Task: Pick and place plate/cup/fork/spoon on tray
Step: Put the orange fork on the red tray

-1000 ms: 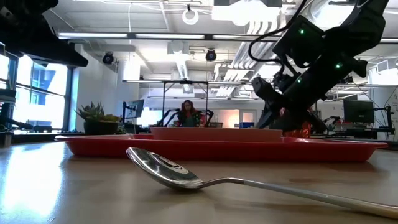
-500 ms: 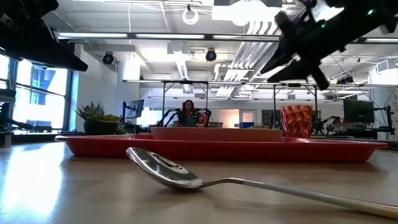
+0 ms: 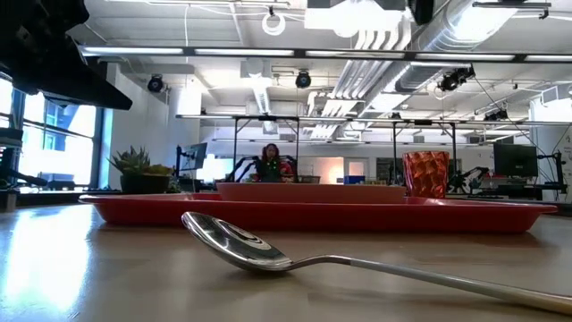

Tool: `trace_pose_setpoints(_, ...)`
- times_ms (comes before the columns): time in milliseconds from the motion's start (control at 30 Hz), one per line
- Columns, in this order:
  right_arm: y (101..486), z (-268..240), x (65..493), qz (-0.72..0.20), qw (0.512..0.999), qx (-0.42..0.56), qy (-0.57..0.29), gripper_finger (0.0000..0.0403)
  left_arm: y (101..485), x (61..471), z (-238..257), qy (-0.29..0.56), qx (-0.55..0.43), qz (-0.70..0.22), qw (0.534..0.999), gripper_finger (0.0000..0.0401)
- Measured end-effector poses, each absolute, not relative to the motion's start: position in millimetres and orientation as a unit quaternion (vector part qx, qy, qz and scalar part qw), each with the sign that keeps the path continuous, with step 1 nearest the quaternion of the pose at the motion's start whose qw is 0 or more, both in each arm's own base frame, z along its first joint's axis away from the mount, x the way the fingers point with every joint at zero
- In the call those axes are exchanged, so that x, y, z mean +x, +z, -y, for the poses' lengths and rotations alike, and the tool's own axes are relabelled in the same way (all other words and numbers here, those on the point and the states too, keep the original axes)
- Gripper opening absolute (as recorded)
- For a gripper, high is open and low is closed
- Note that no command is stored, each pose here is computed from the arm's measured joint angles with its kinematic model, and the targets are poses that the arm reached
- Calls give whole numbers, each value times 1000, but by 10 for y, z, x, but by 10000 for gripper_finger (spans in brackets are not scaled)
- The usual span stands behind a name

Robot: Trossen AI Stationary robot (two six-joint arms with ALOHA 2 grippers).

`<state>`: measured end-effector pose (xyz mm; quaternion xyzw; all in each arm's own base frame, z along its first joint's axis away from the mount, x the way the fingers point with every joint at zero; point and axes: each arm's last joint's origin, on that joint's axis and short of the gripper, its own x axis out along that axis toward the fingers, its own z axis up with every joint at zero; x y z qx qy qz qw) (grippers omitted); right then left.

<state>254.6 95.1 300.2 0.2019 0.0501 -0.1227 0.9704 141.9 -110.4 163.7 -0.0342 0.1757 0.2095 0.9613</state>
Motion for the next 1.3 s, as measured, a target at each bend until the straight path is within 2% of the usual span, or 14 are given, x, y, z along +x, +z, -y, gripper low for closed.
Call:
trace_pose_setpoints(167,2694,-1303,3039,-146,975,155,-61,64,1592,1478,1172,166,-22,-204,965,3)
trace_pose_setpoints(300,2300,-1526,3230,-273,947,156,-67,47,1547,1475,1219,133,-2,-229,964,3)
trace_pose_setpoints(400,2100,-1620,3161,-401,891,177,-119,29,1523,1477,1228,133,5,-233,963,3)
trace_pose_setpoints(500,2064,-1672,2988,-486,828,197,-198,16,1513,1482,1223,137,8,-234,963,3)
trace_pose_setpoints(700,2141,-1795,2605,-560,728,232,-319,15,1527,1520,1188,149,2,-228,962,3)
trace_pose_setpoints(833,1998,-1839,2395,-583,677,253,-372,40,1530,1534,1182,147,-4,-230,962,3)
trace_pose_setpoints(1133,1601,-1710,2091,-646,562,271,-440,148,1529,1534,1183,146,-4,-230,962,3)
trace_pose_setpoints(1200,1506,-1707,2044,-659,543,286,-436,157,1529,1534,1183,146,-4,-230,962,3)
trace_pose_setpoints(1300,1368,-1772,2001,-668,546,312,-397,160,1529,1534,1183,144,2,-231,962,3)
